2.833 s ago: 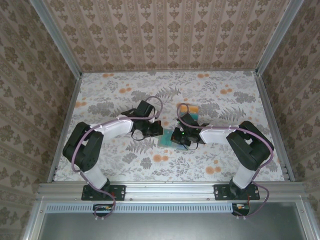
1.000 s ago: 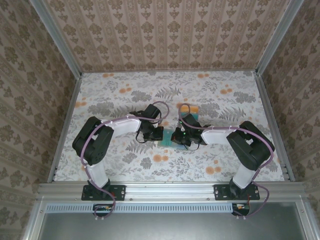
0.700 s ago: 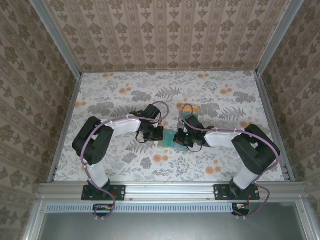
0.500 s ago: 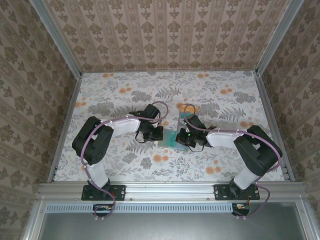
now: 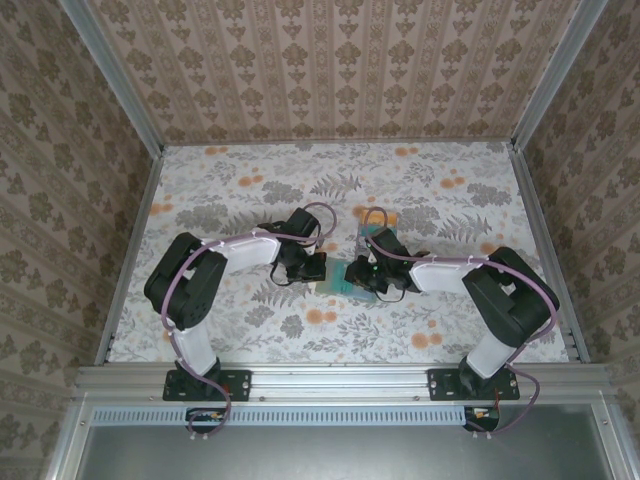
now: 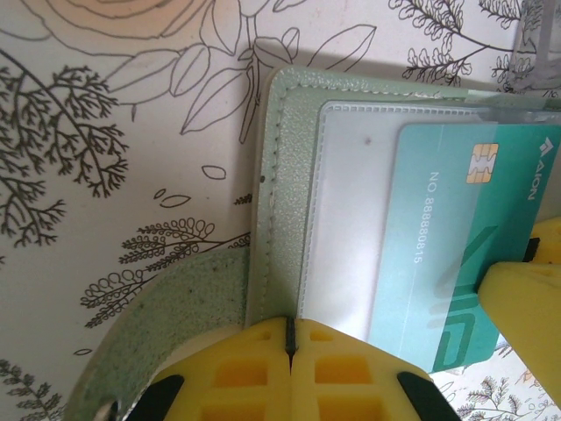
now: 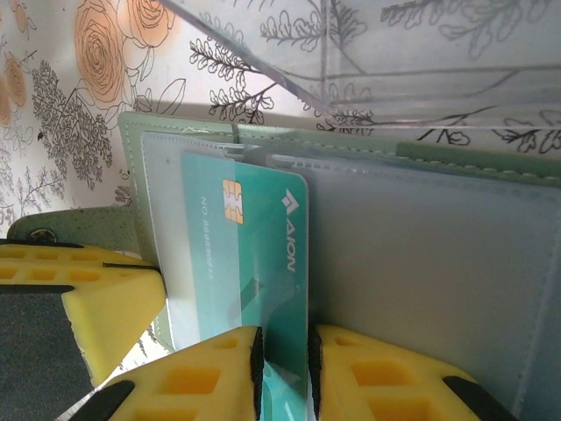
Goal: Take the credit cards out of the card holder
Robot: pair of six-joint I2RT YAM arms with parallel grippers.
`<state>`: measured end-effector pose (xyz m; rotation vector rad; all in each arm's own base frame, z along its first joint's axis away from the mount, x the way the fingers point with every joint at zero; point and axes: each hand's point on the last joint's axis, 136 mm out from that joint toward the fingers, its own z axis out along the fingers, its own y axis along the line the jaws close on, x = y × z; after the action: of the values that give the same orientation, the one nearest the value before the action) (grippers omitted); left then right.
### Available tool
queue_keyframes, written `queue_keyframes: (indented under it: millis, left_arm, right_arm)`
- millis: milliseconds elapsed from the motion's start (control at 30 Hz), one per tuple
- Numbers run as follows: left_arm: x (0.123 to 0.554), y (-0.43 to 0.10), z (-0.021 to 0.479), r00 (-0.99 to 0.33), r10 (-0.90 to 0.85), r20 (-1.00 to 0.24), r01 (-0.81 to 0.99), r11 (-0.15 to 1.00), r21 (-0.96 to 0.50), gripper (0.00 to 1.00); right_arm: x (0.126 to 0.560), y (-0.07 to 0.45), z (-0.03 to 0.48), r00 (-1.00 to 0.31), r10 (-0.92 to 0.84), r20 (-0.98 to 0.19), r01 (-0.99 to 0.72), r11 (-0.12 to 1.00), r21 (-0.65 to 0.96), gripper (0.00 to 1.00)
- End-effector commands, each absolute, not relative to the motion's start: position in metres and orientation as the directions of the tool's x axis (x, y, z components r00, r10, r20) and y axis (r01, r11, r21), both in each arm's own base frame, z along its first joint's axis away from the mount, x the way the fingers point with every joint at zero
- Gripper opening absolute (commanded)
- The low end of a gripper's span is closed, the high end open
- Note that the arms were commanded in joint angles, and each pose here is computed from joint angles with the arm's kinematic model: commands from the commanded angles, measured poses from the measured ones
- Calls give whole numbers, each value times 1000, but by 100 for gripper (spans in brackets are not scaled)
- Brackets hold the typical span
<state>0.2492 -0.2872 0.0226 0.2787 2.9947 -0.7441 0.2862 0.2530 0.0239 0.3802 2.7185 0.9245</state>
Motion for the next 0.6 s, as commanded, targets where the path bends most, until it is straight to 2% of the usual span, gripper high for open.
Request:
queue_keyframes:
  millis: [0, 133, 267, 567]
  left_arm:
    - [242, -284, 9, -985, 165, -39, 166, 881, -444, 0]
    - [242, -283, 9, -985, 169, -40, 169, 883, -439, 0]
    - [242, -281, 8, -985, 167, -36, 166, 886, -433, 0]
    - [243, -277, 8, -986, 161, -33, 159, 889, -429, 0]
  right_arm:
    - [283, 251, 11, -942, 313, -120, 183, 781, 597, 22]
    - [282, 245, 12, -937, 324, -131, 192, 791, 582, 13]
    - [278, 235, 12, -932, 334, -143, 200, 800, 566, 9]
    - [264, 206, 10, -917, 373, -141, 241, 801, 548, 8]
